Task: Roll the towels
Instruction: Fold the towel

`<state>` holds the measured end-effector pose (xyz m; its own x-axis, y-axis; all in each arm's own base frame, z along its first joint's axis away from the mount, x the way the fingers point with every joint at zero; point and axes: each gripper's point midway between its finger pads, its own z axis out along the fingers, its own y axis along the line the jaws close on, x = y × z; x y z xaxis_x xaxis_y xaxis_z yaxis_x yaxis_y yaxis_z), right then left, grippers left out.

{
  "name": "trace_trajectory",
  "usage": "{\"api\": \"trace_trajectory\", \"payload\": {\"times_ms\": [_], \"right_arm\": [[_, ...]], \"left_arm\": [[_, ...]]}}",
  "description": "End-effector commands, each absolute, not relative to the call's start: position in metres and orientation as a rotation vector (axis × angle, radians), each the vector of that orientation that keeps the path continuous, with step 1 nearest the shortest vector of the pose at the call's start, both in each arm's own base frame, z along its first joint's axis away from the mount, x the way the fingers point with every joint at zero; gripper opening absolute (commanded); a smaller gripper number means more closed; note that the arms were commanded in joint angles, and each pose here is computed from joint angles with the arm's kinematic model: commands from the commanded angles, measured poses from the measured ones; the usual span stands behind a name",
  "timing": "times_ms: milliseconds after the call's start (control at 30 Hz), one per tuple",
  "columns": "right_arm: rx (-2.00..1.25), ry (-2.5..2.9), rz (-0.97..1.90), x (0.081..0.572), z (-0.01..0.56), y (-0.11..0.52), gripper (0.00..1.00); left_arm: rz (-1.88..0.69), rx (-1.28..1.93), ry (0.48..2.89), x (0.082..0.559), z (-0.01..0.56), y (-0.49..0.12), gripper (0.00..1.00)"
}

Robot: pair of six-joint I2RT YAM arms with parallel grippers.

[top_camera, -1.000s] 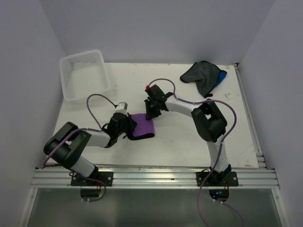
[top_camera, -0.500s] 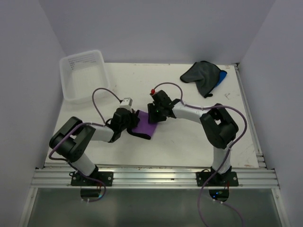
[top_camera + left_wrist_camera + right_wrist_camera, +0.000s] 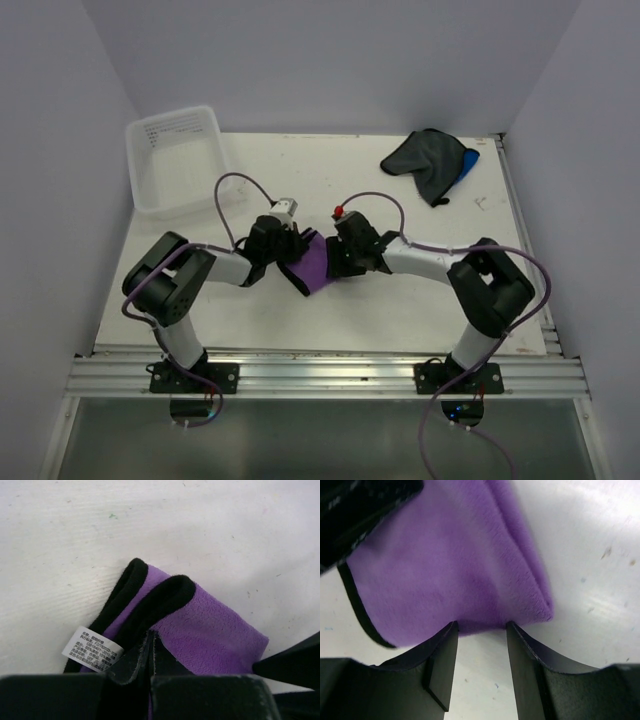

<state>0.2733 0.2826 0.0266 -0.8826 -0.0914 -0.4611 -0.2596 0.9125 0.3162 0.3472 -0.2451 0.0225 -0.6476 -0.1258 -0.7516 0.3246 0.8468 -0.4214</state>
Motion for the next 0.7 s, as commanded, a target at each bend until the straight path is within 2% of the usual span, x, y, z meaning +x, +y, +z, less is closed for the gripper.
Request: {"api": "trace_trajectory", "payload": {"times_ms": [0, 133, 367, 533, 667], "right_arm": [[-0.258, 2.623, 0.534, 0.25, 0.032, 0.286, 0.48], [-0.277, 2.512, 0.673, 0.236, 0.071, 0.298, 0.49], [-0.33, 2.307, 0.725, 0.225, 0.126, 0.274, 0.49], [-0.393, 2.237, 0.682, 0.216, 0.131, 0.253, 0.46], [-0.397, 2.22, 0.639, 0.209, 0.125, 0.236, 0.45]], "left_arm": [[-0.752, 0.265, 2.141, 0.354, 0.027, -0.263, 0.0], [-0.845, 0.401, 2.056, 0.347, 0.041, -0.286, 0.0], [-0.977, 0.77, 1.942, 0.309, 0.045, -0.338, 0.0], [-1.1, 0.954, 1.893, 0.272, 0.033, -0.361, 0.0], [-1.073, 0.967, 1.92, 0.263, 0.02, -0.357, 0.0]]}}
